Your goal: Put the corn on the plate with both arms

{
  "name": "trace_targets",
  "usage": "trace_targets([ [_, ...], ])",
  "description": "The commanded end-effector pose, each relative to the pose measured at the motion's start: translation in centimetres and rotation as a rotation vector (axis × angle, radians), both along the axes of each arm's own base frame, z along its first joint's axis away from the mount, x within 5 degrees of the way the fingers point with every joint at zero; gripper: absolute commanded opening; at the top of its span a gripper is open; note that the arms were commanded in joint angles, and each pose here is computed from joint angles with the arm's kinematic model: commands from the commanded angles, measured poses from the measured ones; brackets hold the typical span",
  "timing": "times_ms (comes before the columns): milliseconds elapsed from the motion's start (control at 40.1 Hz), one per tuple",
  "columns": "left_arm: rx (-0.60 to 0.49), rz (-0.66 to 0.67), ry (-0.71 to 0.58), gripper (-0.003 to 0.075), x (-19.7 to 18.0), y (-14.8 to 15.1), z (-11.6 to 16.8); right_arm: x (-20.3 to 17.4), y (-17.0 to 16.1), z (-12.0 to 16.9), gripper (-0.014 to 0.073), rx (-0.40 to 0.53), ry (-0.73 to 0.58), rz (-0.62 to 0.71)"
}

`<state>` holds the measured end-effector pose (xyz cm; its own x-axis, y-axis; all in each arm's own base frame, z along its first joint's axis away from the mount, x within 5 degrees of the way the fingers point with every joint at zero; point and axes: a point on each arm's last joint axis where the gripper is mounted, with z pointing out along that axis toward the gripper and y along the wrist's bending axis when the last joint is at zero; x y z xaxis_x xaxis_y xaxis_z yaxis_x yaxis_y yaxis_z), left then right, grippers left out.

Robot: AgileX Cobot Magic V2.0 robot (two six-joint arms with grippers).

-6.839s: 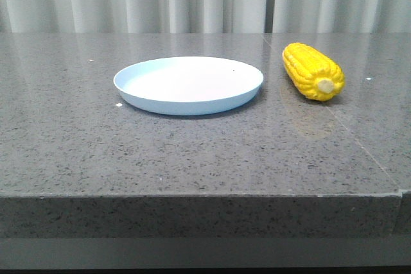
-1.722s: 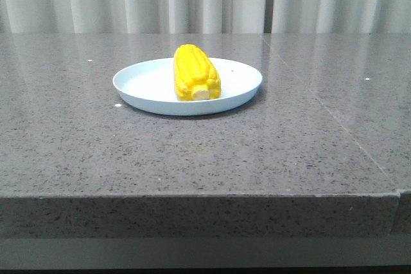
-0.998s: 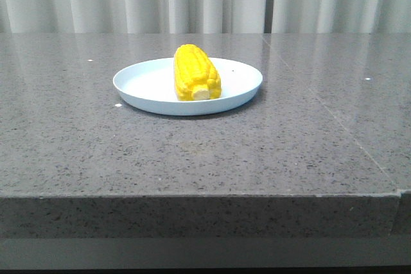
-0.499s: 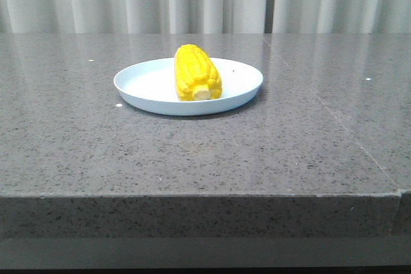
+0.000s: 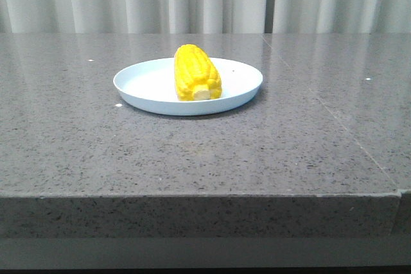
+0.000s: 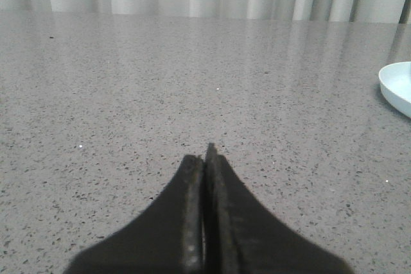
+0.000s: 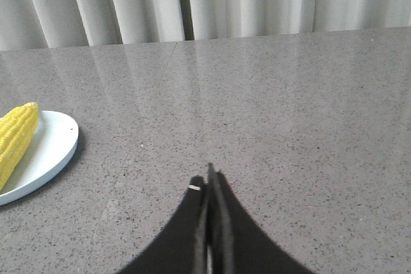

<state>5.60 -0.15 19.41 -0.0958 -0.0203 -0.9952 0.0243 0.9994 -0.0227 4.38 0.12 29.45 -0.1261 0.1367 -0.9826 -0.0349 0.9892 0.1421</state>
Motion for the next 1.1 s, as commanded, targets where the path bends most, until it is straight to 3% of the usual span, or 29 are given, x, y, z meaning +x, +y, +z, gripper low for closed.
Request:
trace_targets([
  [0, -0.007, 0.0, -0.084, -0.002, 0.0, 0.0, 0.1, 0.0, 0.0, 1.6, -0.0071, -0.021, -0.102, -0.004],
  [599, -0.007, 0.0, -0.084, -0.002, 0.0, 0.0, 0.1, 0.2, -0.1, 1.0, -0.0071, -0.037, -0.109, -0.006],
  [1073, -0.007, 0.0, -0.085, -0.002, 0.0, 0.0, 0.1, 1.4, 0.2, -8.2, -0.0071, -0.001, -0.076, 0.013],
])
